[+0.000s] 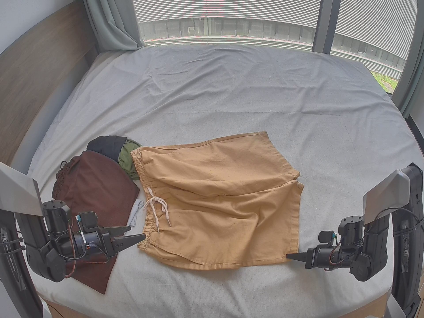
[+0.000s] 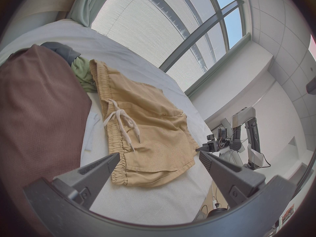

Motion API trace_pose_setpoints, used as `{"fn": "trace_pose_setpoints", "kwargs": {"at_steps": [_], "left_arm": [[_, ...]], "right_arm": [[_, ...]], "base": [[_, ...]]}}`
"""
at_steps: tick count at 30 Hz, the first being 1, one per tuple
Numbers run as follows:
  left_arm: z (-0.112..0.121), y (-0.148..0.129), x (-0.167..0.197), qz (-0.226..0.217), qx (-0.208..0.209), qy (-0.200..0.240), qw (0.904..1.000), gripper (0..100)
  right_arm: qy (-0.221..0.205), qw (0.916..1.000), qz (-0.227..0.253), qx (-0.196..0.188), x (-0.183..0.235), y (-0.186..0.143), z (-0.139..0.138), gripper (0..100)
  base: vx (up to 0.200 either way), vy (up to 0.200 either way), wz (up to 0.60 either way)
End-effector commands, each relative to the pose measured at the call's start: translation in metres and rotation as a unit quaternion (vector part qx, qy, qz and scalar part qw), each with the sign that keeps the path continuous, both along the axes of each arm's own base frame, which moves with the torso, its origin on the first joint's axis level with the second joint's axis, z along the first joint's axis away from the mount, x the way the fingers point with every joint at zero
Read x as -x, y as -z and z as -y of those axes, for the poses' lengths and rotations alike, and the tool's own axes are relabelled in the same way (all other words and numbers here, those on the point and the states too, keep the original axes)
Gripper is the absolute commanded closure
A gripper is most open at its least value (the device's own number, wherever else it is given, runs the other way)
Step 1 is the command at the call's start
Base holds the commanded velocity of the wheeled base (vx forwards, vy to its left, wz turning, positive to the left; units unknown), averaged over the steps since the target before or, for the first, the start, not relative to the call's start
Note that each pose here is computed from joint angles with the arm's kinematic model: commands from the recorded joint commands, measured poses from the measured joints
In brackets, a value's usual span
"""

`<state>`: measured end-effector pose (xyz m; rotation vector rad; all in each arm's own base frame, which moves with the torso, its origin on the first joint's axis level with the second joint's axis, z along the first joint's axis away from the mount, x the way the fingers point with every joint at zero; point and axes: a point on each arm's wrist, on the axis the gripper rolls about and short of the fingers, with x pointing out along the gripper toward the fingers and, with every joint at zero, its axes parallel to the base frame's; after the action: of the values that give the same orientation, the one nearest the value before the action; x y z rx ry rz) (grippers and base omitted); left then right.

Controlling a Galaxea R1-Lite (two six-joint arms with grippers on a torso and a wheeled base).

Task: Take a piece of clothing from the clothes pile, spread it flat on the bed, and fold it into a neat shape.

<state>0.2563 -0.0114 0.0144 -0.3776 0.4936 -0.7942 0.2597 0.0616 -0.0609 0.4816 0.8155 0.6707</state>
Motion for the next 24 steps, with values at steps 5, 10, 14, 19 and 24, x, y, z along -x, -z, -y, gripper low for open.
{"fn": "trace_pose_setpoints", "kwargs": {"at_steps": [5, 10, 14, 19, 24], "left_arm": [[-0.003, 0.023, -0.003, -0.041, 0.001, -0.005, 0.9991, 0], [-0.002, 0.032, -0.004, -0.055, 0.002, -0.004, 0.9985, 0], [-0.003, 0.04, -0.007, -0.062, 0.001, -0.005, 0.998, 0], [-0.007, 0.048, -0.01, -0.073, 0.001, -0.012, 0.9973, 0], [-0.008, 0.057, -0.012, -0.083, 0.001, -0.016, 0.9964, 0]], "right_arm": [[0.0, 1.0, 0.0, 0.0, 0.001, 0.0, 0.0, 100], [-0.001, 1.0, 0.0, 0.001, 0.001, 0.0, 0.0, 100], [0.0, 1.0, 0.001, 0.001, 0.0, 0.0, 0.001, 100], [0.0, 1.0, 0.001, 0.001, 0.0, 0.0, 0.001, 100], [0.0, 1.0, 0.001, 0.001, 0.0, 0.0, 0.001, 100]], "base": [[0.0, 0.0, 0.0], [0.0, 0.0, 0.0], [0.0, 0.0, 0.0], [0.0, 0.0, 0.0], [0.0, 0.0, 0.0]]}}
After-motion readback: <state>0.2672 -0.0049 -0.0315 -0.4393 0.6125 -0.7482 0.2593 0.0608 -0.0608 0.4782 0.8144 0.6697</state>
